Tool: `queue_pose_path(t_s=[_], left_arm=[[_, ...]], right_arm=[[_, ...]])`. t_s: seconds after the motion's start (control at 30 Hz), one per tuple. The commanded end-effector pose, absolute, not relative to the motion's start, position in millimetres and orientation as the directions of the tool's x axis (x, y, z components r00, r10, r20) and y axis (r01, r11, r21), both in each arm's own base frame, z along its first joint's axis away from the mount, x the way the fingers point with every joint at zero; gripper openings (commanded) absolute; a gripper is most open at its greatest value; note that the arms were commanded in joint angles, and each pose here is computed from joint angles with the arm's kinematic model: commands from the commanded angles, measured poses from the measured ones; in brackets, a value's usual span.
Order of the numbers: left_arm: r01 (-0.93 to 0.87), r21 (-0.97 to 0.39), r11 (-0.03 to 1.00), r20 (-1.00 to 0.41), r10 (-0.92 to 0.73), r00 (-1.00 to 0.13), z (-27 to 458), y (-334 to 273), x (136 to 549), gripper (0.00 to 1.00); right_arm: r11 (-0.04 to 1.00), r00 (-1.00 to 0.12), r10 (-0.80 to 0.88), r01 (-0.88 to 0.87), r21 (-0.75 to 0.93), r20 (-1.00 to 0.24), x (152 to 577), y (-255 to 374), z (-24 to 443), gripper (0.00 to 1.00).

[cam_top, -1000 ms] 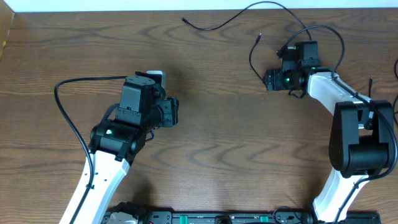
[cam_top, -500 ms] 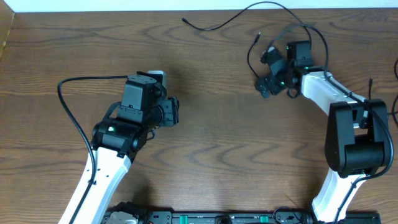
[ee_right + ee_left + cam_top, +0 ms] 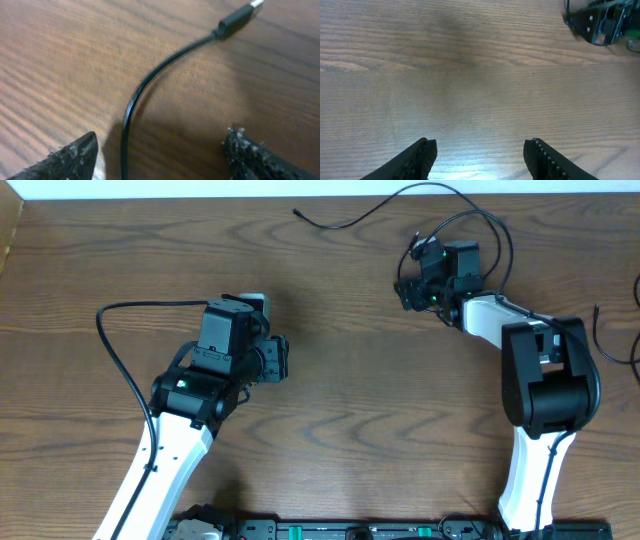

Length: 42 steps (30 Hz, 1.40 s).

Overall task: Untangle cables
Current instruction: 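Grasp the black cable near its connector end with right gripper, then lift the black cable and carry it off to the right edge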

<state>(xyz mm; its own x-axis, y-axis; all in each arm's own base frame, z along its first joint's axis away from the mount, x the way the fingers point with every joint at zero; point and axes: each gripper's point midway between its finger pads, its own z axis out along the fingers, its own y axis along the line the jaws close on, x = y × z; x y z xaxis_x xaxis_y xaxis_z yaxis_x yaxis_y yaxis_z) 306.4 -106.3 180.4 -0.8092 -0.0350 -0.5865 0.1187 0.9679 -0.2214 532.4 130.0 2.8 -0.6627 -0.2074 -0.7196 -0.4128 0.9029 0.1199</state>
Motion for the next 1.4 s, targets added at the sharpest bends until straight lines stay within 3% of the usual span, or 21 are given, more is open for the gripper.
queue_pose_path(t_s=[0.0,0.07,0.17,0.3,0.33,0.53,0.6,0.7,0.97,1.13,1.27,1.37], left_arm=[[0.123,-0.21,0.97,-0.603,-0.029,-0.798,185.7,-104.9,311.3,0.61],[0.123,-0.211,0.97,-0.605,-0.03,-0.795,186.3,-105.1,312.0,0.62],[0.124,-0.211,0.97,-0.605,-0.03,-0.796,186.3,-105.1,311.9,0.61],[0.127,-0.216,0.968,-0.603,-0.03,-0.797,186.3,-106.2,311.5,0.62],[0.127,-0.216,0.968,-0.603,-0.03,-0.797,186.3,-106.2,311.5,0.62],[0.127,-0.216,0.968,-0.603,-0.03,-0.797,186.2,-106.2,311.3,0.61],[0.126,-0.216,0.968,-0.6,-0.029,-0.8,185.6,-106.0,310.6,0.61],[0.126,-0.215,0.968,-0.598,-0.029,-0.801,185.1,-105.8,310.1,0.62],[0.126,-0.215,0.968,-0.598,-0.029,-0.801,185.1,-105.8,310.1,0.61],[0.126,-0.215,0.968,-0.598,-0.029,-0.801,185.1,-105.8,310.1,0.61],[0.126,-0.215,0.968,-0.598,-0.029,-0.801,185.1,-105.8,310.1,0.62],[0.126,-0.215,0.969,-0.598,-0.028,-0.801,185.2,-105.8,310.2,0.61]], right_arm=[[0.891,-0.836,-0.058,-0.289,0.349,-0.545,491.5,146.6,-70.2,0.73],[0.879,-0.848,-0.041,-0.282,0.385,-0.528,487.6,155.2,-76.0,0.68],[0.873,-0.863,-0.055,-0.286,0.396,-0.502,478.4,168.7,-87.2,0.68],[0.862,-0.869,-0.083,-0.308,0.403,-0.487,468.1,188.9,-93.0,0.53],[0.859,-0.871,-0.088,-0.313,0.406,-0.484,465.7,194.6,-93.2,0.44],[0.877,-0.905,-0.102,-0.278,0.391,-0.414,449.3,194.1,-104.2,0.44],[0.91,-0.931,-0.101,-0.229,0.346,-0.35,438.0,179.3,-115.1,0.35],[0.931,-0.955,-0.097,-0.187,0.315,-0.279,424.3,165.4,-123.7,0.02],[0.959,-0.997,-0.034,-0.051,0.278,-0.064,385.4,127.4,-121.1,0.01],[0.958,-0.988,0.031,-0.013,0.287,-0.149,413.2,97.4,-22.9,0.01],[0.966,-0.916,0.061,-0.045,0.253,-0.396,436.8,63.4,118.9,0.01],[0.987,-0.784,0.118,0.028,0.155,-0.609,436.2,15.9,233.9,0.01]])
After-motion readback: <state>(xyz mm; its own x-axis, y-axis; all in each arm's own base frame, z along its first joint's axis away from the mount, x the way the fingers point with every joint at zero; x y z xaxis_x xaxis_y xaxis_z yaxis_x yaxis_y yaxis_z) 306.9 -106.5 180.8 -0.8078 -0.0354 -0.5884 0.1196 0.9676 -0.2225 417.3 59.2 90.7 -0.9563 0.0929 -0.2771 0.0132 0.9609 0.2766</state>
